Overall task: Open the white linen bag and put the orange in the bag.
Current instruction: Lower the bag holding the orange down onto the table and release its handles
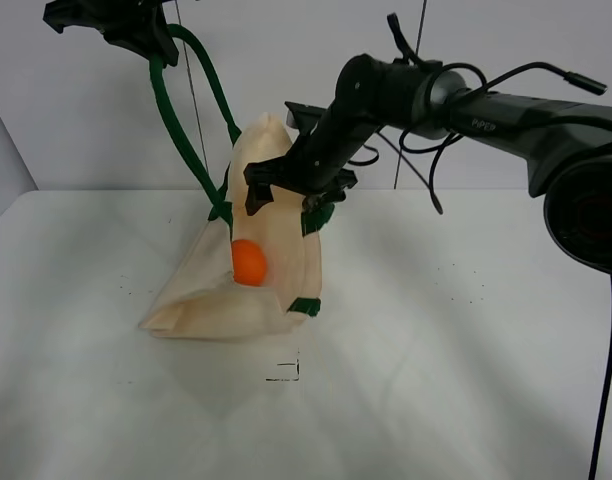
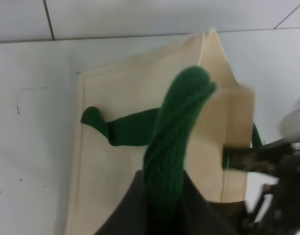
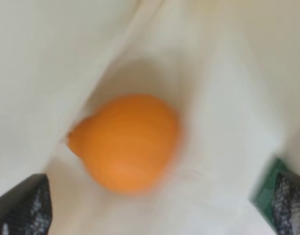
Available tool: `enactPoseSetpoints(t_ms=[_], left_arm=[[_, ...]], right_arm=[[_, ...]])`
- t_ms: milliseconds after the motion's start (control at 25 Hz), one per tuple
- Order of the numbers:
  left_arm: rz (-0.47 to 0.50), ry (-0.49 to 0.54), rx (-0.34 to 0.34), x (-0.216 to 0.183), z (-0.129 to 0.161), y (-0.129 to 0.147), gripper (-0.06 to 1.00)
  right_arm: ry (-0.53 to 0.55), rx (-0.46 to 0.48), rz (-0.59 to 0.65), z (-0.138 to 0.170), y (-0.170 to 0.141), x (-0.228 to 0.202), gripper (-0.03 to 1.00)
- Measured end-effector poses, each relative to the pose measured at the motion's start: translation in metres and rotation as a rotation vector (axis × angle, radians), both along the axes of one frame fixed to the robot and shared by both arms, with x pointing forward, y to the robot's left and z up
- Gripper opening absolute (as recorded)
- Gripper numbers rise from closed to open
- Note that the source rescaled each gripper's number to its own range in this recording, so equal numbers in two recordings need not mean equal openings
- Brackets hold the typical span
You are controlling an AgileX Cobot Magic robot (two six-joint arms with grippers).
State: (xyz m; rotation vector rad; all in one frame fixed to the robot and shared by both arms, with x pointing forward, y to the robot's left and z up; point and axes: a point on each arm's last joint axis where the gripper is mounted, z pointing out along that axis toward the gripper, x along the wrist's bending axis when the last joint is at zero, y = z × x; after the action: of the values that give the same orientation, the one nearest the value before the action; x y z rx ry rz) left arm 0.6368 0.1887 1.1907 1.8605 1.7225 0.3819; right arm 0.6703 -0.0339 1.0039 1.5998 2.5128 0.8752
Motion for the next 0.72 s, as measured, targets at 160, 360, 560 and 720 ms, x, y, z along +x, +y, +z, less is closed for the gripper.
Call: enactPoseSetpoints(t_ms=[160,360,560,720], left_arm=[[0.0,-0.001,0.0,0.0,0.0,0.0,0.0],[0.0,-0.002,-0.001,-0.001,0.001,0.0,0.0],[0.0,-0.002,-0.001,-0.001,0.001,0.0,0.0],[0.0,-0.002,-0.001,-0.001,0.001,0.0,0.0]], right_arm=[[-0.027,-0.213,-0.052,0.021,-0.026,0.005,1.0],[0.005,-0.258,-0.15,0.02,-0.067,0.022,1.0],[0.028,-0.309,-0.262,0.019,-0.135,0.044,1.0],[0.071,-0.326,-0.378,0.018,-0.196,0.054,1.0]])
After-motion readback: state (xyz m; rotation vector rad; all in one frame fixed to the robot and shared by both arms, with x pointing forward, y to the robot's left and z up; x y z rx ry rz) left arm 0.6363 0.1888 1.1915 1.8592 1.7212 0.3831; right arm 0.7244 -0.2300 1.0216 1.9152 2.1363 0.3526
